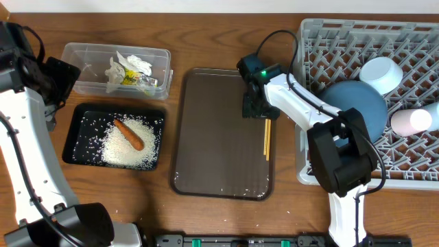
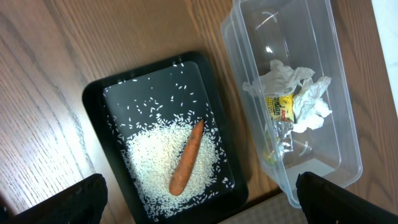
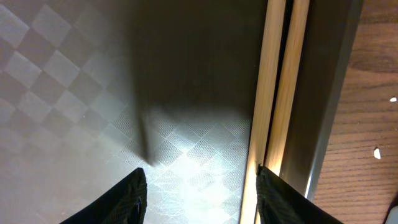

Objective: Sort waste into correct bins and load items into the dishwasher rack
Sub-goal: 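Move the right gripper to the chopsticks on the brown tray and grasp, then carry one chopstick into the dish rack and release it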

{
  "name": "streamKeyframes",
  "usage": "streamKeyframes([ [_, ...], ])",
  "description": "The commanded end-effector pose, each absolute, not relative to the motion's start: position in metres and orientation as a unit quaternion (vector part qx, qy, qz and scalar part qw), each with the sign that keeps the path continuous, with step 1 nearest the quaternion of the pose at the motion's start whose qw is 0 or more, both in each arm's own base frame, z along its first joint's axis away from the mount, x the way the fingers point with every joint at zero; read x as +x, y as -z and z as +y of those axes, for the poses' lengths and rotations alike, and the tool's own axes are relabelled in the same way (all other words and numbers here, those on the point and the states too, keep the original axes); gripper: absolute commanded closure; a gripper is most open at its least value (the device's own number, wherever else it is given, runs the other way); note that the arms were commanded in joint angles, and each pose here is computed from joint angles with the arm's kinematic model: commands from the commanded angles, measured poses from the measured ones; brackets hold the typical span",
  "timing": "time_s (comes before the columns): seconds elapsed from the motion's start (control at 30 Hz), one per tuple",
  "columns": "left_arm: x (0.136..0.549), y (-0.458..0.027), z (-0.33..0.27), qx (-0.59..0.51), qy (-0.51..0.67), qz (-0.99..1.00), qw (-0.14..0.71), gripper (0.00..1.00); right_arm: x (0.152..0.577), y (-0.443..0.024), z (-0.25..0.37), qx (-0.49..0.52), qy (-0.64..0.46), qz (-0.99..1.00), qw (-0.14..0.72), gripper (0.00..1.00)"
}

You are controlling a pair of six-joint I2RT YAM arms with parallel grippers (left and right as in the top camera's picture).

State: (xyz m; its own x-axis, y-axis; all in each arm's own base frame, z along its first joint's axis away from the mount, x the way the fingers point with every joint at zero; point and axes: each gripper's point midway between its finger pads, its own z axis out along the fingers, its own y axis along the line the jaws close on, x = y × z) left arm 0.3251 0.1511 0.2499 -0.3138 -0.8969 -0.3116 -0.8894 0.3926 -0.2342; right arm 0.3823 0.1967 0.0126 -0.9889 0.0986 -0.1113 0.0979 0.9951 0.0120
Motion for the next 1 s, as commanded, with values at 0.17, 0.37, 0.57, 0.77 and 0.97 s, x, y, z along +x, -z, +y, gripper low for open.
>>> streamKeyframes([
  [0.17,0.324,-0.249,0.154,-0.557,0.005,0.807,0.197,0.01,0.377,-0.006,0.195,0.052,0.006,0.997,0.050,0.45],
  [0.37,0.324,-0.249,0.154,-0.557,0.005,0.807,0.197,0.01,0.372,0.003,0.191,0.052,0.013,0.997,0.047,0.46],
  [0.57,0.324,-0.249,0.154,-0.557,0.005,0.807,0.197,0.01,0.372,0.006,0.191,0.052,0.013,0.997,0.046,0.50],
  [0.77,0.324,-0.249,0.154,-0.557,0.005,0.807,0.197,0.01,0.375,0.004,0.195,0.052,0.003,0.997,0.051,0.99],
  [0.97,0.324,-0.249,0.154,-0.557,0.005,0.807,0.197,0.01,0.389,-0.020,0.206,0.032,-0.041,0.997,0.064,0.99],
])
